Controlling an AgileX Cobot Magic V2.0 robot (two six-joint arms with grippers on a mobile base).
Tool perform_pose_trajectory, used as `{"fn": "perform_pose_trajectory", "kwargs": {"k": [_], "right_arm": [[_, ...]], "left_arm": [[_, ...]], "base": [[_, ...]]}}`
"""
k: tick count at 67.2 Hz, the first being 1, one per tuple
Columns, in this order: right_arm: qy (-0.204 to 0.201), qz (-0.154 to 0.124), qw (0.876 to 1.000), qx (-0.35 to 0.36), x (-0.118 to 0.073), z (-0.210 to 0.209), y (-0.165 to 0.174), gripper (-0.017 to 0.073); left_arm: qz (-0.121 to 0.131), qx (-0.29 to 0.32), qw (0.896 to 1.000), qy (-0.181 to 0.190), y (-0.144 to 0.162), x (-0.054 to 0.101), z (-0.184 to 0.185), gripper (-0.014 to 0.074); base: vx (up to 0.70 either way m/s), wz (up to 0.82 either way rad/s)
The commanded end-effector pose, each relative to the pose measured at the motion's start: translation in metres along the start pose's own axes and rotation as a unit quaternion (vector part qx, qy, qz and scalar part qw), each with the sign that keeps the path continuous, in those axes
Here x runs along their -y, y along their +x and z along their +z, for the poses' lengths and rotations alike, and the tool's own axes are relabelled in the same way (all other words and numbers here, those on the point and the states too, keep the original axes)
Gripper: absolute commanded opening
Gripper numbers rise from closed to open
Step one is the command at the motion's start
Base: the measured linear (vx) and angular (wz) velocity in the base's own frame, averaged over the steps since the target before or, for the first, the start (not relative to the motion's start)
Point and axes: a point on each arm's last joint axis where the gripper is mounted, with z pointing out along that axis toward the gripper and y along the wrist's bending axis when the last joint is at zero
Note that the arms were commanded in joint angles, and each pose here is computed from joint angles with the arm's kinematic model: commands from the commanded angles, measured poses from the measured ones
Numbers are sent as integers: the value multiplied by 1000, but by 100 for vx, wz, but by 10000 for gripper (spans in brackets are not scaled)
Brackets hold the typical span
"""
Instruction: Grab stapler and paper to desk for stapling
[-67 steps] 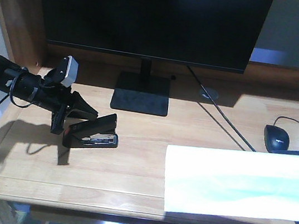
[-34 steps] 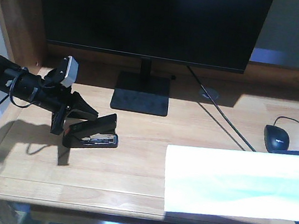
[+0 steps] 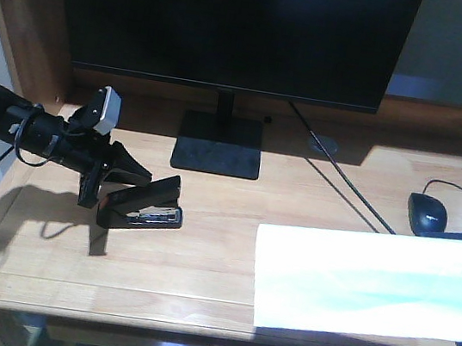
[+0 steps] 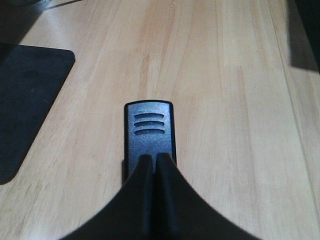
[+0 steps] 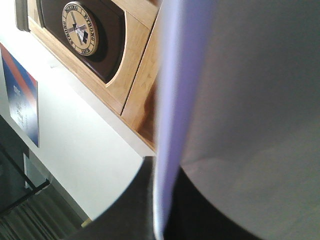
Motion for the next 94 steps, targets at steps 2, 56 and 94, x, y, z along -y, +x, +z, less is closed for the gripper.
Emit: {"fn": "perform_pose_trajectory", "kwargs": {"k": [2,56,94], "right_arm": [[-9,0,1000,6,1,-3,2,-5],[-27,-161,930,-329,-27,24,25,-5],[-20,-135,843,-520,-10,98,15,-5]], "left_arm": [[28,41,999,-10,-36,0,-14,-8],[28,41,999,-10,-36,0,-14,-8],[28,41,999,-10,-36,0,-14,-8]], "base": [[0,0],[0,0],[0,0]]}}
